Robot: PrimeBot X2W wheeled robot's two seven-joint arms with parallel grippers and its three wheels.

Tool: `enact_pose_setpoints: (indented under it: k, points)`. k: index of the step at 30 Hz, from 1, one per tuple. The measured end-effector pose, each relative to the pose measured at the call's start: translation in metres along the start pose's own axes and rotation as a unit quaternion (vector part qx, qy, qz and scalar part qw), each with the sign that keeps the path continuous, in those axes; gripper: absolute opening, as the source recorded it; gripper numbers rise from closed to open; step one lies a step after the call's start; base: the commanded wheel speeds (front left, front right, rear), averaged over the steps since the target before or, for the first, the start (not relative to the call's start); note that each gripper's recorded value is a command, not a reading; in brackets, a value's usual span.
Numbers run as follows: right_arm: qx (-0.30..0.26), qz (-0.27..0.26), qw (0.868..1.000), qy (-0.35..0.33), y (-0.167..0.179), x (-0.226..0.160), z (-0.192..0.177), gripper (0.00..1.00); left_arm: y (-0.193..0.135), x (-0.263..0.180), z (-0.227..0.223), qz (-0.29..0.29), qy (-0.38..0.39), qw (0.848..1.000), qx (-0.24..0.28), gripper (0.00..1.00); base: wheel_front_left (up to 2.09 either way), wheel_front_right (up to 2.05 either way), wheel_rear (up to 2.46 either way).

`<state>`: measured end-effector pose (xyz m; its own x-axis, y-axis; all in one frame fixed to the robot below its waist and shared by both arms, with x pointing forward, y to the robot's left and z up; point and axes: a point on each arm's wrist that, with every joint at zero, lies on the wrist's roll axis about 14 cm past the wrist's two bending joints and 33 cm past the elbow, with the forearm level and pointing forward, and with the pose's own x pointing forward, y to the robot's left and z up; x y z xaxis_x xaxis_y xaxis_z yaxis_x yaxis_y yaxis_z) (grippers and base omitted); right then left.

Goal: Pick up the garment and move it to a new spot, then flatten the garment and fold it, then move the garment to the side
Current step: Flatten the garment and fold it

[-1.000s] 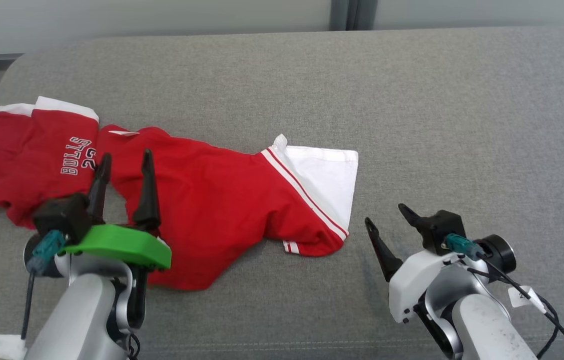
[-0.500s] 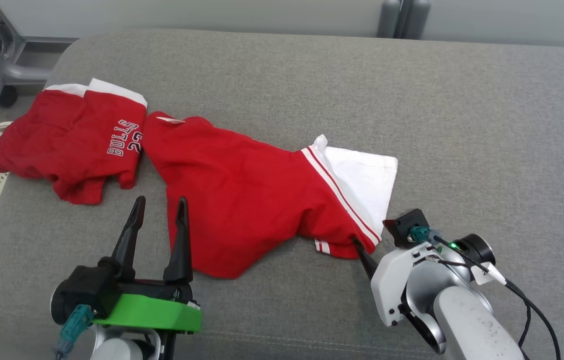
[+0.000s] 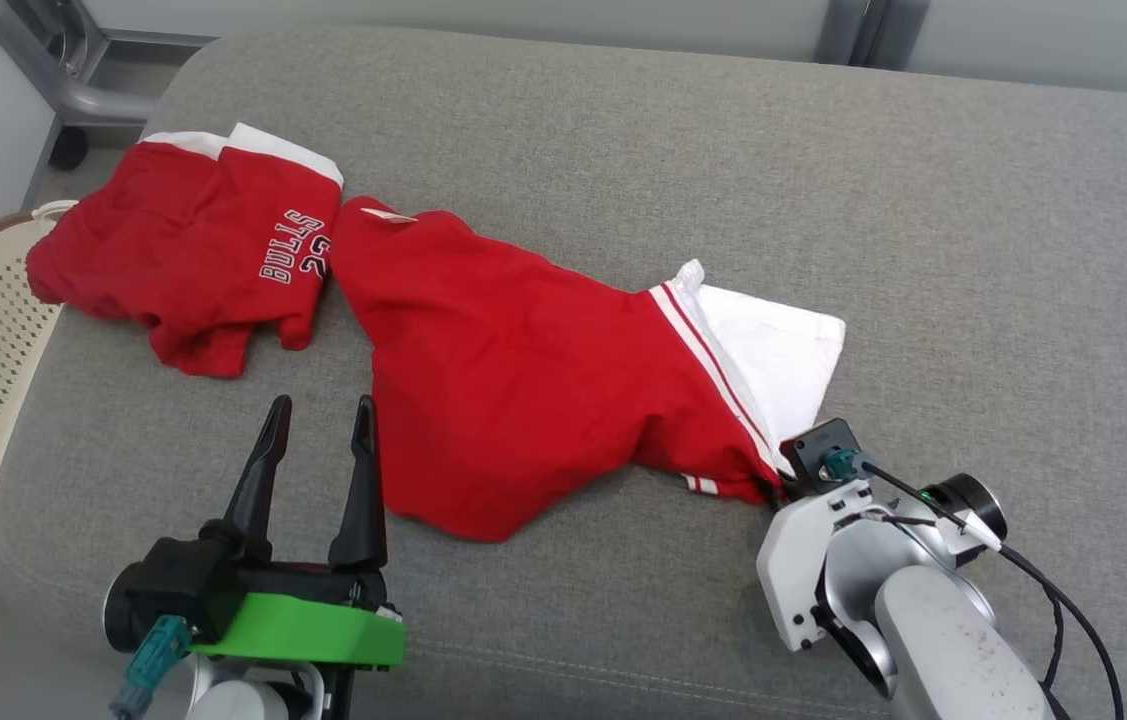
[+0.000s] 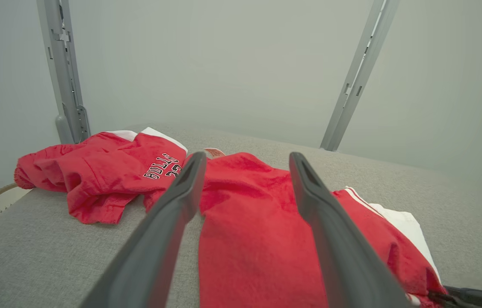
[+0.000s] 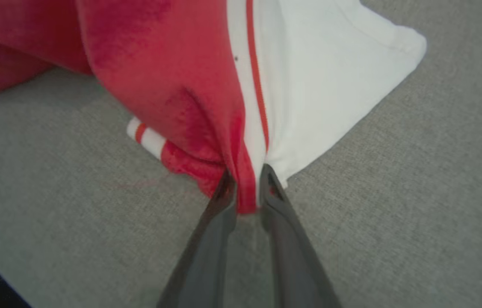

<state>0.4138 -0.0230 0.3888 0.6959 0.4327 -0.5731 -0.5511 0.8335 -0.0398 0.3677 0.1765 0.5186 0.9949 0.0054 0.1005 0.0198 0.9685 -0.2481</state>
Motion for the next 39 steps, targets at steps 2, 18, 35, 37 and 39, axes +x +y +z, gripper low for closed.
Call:
enact_pose_setpoints:
  k: [2,18,35,37,39]
  points:
    - [-0.005,-0.007,1.0,0.003,-0.004,0.002,-0.001,0.0,0.001,0.001,-0.003,0.0,0.004,1.0,0.0,1.0,0.0,0.0,0.0]
    - [-0.018,-0.141,0.989,0.031,-0.089,-0.036,-0.032,0.0,-0.014,0.009,-0.016,-0.024,0.017,1.0,-0.01,1.0,0.0,0.0,0.0]
    - [0.001,-0.284,0.957,0.055,-0.164,-0.102,-0.076,0.12,-0.022,0.011,-0.021,-0.04,0.024,0.999,-0.01,1.0,0.0,0.0,0.0]
    - [0.006,-0.285,0.957,0.059,-0.162,-0.104,-0.081,1.0,-0.022,0.01,-0.021,-0.041,0.023,0.999,-0.009,1.0,0.0,0.0,0.0]
    - [0.011,-0.284,0.957,0.06,-0.161,-0.105,-0.082,1.0,-0.023,0.01,-0.021,-0.044,0.024,0.999,-0.008,1.0,0.0,0.0,0.0]
